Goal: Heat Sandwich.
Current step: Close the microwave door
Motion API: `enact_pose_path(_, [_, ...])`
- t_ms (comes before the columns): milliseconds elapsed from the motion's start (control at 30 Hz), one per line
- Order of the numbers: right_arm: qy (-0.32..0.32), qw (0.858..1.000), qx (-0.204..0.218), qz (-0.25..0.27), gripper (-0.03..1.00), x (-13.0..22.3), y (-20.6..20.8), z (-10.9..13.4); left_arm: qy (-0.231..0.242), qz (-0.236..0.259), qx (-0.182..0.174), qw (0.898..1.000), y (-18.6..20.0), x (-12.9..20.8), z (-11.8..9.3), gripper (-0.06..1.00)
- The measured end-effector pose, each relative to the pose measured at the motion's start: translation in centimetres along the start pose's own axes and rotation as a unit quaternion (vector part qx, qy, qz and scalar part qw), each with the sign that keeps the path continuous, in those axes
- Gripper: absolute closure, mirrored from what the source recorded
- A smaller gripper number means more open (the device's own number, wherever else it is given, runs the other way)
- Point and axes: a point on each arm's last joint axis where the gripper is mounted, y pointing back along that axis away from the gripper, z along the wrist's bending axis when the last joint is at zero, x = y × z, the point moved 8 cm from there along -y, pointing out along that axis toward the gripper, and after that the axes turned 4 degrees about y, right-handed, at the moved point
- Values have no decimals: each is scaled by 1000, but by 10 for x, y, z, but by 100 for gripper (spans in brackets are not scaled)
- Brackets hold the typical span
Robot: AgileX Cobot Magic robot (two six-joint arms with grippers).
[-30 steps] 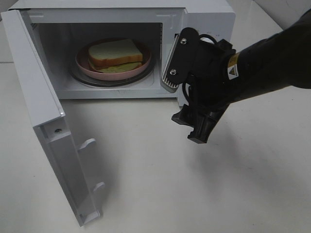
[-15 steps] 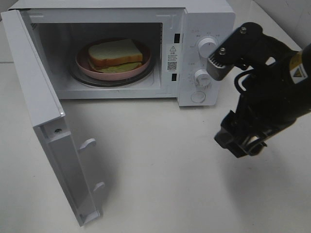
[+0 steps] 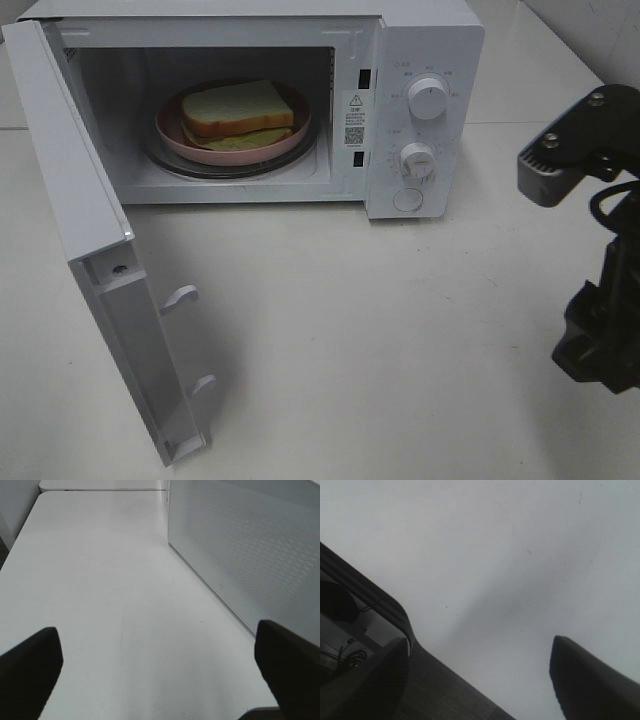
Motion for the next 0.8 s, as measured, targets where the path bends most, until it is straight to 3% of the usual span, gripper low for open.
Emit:
enact_pose_path(533, [-24, 988, 14, -149, 21, 56, 30, 7, 0, 0, 0, 1000, 0, 0, 0, -5])
enact_pose_path(800, [-113, 969, 49, -213, 21, 75, 39, -6, 0, 0, 0, 1000, 0, 0, 0, -5])
